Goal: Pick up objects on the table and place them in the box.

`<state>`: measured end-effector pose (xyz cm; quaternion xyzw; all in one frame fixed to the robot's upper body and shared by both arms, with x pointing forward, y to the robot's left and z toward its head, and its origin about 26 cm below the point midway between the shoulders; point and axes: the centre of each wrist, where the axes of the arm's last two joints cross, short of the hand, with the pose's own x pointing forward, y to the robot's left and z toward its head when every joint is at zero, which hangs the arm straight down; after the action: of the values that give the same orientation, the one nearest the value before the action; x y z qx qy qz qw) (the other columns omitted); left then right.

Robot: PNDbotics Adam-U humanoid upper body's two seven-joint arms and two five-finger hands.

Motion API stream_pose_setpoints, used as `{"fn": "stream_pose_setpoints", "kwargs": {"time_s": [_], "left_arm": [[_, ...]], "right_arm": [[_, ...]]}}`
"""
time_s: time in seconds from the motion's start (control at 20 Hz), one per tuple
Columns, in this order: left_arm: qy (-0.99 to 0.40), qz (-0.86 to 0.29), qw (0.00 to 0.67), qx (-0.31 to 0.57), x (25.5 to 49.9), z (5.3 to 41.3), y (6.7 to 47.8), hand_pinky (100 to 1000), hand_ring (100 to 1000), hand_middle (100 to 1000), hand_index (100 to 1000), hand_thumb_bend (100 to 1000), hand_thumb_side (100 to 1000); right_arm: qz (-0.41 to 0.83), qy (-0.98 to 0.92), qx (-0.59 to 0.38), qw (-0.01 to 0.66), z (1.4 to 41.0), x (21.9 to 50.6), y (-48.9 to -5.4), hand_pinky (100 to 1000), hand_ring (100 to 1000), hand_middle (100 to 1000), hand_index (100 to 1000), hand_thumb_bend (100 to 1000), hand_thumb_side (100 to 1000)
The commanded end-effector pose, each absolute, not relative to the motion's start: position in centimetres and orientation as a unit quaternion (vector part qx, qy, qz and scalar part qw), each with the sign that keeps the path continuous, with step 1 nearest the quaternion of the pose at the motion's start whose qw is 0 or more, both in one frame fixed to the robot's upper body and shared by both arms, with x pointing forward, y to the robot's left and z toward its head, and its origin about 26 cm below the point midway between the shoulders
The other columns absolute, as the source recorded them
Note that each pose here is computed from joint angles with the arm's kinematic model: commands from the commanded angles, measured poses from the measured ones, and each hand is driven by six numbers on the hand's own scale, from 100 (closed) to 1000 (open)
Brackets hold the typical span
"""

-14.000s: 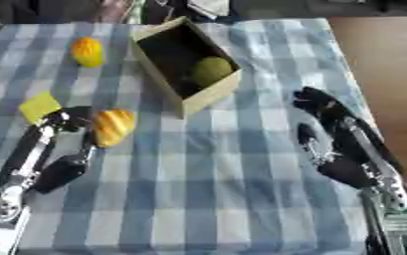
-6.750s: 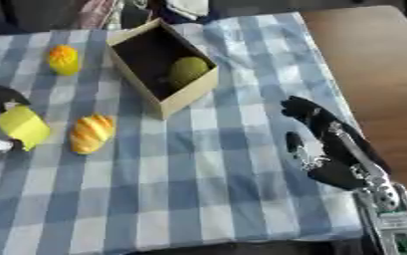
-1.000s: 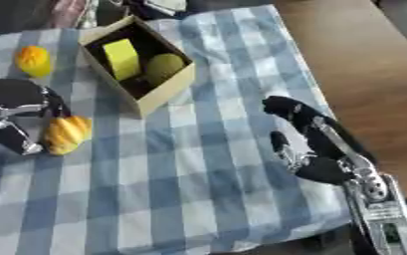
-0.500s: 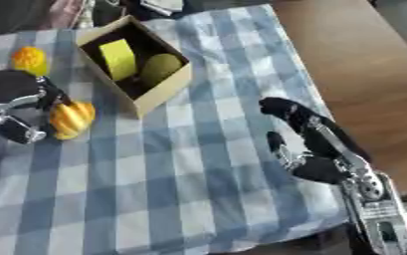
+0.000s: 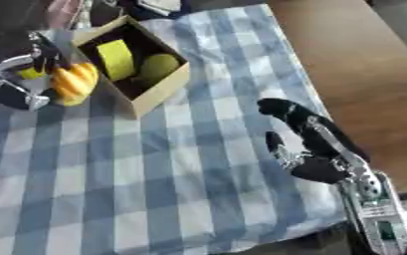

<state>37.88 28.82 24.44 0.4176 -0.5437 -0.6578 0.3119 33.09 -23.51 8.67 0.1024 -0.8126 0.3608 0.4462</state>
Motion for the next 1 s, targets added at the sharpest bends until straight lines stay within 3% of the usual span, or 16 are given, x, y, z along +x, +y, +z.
{"fn": "stream_pose_setpoints", "kwargs": {"time_s": [0.05, 0.4, 0.55, 0.65, 0.9, 1.0], "left_arm": [[-0.556, -0.638, 0.301, 0.44, 39.0, 25.1, 28.1, 604, 527, 519, 661, 229, 109], [-0.561, -0.638, 0.277, 0.448, 41.0, 24.1, 25.4, 636, 572, 589, 724, 247, 127], [-0.549, -0.658, 0.275, 0.436, 41.4, 23.1, 24.6, 663, 611, 666, 785, 264, 142], [-0.54, -0.668, 0.275, 0.431, 41.4, 22.6, 24.4, 678, 640, 717, 820, 276, 183], [-0.54, -0.663, 0.271, 0.441, 41.1, 22.6, 24.6, 709, 683, 777, 870, 307, 452], [-0.544, -0.659, 0.268, 0.445, 40.8, 23.1, 24.9, 714, 691, 785, 872, 321, 487]], "right_arm": [[0.368, -0.814, 0.105, 0.437, 9.2, 33.3, -23.3, 1000, 912, 881, 915, 100, 373], [0.373, -0.812, 0.111, 0.435, 9.2, 33.3, -23.1, 1000, 912, 881, 913, 100, 374], [0.374, -0.812, 0.112, 0.434, 9.2, 33.4, -23.0, 1000, 912, 881, 912, 100, 375], [0.374, -0.812, 0.112, 0.434, 9.2, 33.4, -23.0, 1000, 912, 881, 911, 100, 373], [0.373, -0.812, 0.11, 0.435, 9.2, 33.4, -23.1, 1000, 912, 881, 910, 100, 371], [0.373, -0.812, 0.11, 0.435, 9.1, 33.4, -23.1, 1000, 912, 881, 909, 100, 370]]}}
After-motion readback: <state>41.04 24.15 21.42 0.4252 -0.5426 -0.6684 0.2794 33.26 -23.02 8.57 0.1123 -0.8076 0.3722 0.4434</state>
